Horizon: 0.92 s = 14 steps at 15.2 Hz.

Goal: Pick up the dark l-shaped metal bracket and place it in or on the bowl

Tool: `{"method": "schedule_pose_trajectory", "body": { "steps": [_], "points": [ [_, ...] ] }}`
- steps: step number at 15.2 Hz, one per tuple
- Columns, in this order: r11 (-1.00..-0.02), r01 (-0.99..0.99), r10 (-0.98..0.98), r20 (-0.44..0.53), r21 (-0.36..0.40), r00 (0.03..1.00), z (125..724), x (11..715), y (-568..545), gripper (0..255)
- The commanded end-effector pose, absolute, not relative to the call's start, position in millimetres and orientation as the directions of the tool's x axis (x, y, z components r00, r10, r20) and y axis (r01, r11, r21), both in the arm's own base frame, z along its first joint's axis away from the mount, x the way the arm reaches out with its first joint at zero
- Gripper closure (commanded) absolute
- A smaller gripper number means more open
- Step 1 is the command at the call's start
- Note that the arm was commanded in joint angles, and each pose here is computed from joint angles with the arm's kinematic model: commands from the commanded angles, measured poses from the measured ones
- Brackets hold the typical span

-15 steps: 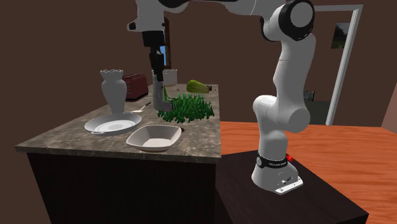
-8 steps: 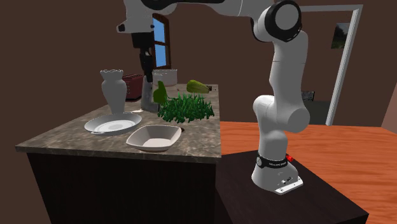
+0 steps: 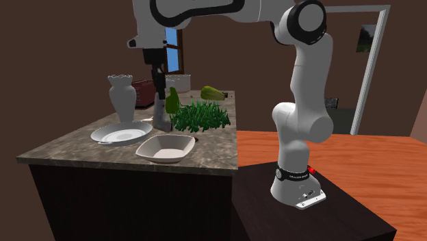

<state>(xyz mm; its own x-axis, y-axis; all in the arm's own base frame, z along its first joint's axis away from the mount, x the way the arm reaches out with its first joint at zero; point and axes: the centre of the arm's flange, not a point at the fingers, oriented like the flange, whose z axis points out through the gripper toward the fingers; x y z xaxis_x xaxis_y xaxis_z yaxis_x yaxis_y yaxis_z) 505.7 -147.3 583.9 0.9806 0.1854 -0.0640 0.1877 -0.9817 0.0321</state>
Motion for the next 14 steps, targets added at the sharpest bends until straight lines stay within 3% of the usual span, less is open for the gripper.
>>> {"method": "schedule_pose_trajectory", "body": {
  "steps": [1, 14],
  "points": [
    [-0.982, 0.188, 0.185, -0.063, 0.032, 0.981, 572, 506, -148, 255],
    [-0.982, 0.188, 0.185, -0.063, 0.032, 0.981, 516, 506, -148, 255]
  ]
}}
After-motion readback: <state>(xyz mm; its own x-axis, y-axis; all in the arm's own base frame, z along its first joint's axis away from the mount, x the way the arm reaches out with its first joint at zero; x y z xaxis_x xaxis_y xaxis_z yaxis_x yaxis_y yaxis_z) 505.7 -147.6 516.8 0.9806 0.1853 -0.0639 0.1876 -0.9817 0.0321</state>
